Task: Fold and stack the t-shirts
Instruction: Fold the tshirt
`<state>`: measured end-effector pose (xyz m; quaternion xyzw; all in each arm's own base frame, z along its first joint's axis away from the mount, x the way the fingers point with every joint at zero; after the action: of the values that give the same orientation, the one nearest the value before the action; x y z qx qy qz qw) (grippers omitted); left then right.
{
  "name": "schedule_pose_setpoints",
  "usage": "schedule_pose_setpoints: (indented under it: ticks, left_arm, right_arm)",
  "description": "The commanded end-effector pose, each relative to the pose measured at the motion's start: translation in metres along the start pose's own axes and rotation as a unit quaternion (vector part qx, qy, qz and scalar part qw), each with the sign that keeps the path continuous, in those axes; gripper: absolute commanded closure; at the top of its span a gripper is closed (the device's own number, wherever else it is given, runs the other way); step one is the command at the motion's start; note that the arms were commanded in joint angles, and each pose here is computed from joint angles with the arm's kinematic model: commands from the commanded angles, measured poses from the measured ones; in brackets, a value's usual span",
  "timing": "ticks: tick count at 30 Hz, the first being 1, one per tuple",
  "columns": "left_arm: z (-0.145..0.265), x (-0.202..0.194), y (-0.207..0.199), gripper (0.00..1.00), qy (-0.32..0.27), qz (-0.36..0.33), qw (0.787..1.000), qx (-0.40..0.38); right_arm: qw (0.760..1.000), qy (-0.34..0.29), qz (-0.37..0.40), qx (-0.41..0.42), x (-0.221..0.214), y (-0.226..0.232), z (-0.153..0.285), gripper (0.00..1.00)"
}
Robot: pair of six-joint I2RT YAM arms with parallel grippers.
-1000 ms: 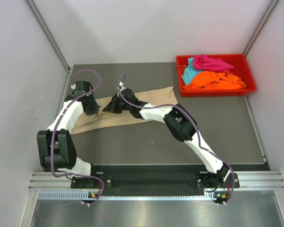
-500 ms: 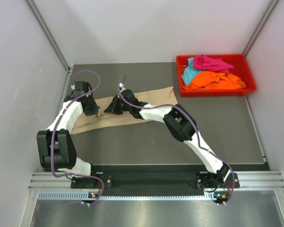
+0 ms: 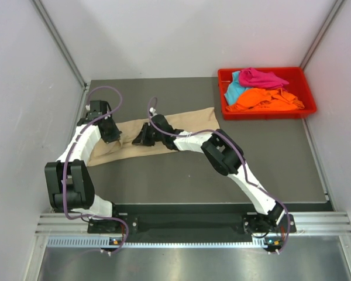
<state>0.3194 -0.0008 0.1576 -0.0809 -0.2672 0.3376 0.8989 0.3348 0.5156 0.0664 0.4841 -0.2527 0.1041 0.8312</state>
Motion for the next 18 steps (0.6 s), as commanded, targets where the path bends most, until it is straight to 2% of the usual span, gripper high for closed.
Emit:
schedule_pose_setpoints:
  ticks: [1, 14, 16, 18]
  left_arm:
    - [0.007, 0.002, -0.005, 1.0, -0.001, -0.005, 1.0, -0.025]
    - [-0.005, -0.036, 0.007, 1.0, 0.082, -0.003, 0.996, -0.042]
    - [-0.004, -0.039, 0.008, 0.94, 0.088, -0.007, 0.995, -0.045]
    - [0.001, -0.033, 0.006, 0.8, 0.077, -0.011, 0.996, -0.045]
  right_arm:
    - [0.999, -0.033, 0.009, 0.042, 0.025, 0.035, 0.004, 1.0]
    - [0.997, -0.056, -0.036, 0.037, 0.049, 0.006, -0.014, 1.0]
    - [0.997, -0.052, -0.034, 0.036, 0.047, 0.003, -0.016, 1.0]
    - [0.998, -0.048, -0.031, 0.034, 0.049, 0.001, -0.016, 1.0]
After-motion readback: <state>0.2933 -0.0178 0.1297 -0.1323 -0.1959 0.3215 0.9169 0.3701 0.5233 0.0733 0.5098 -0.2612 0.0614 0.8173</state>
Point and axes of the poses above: each gripper's point midway between its finger pads, its own z axis back along the fingers, its own y axis along the line the jaws close on, x = y × z, the point moved 6 cm from there along z, back along the fingers, and after that the axes turned 11 degrees about z, right-handed, at the moved point
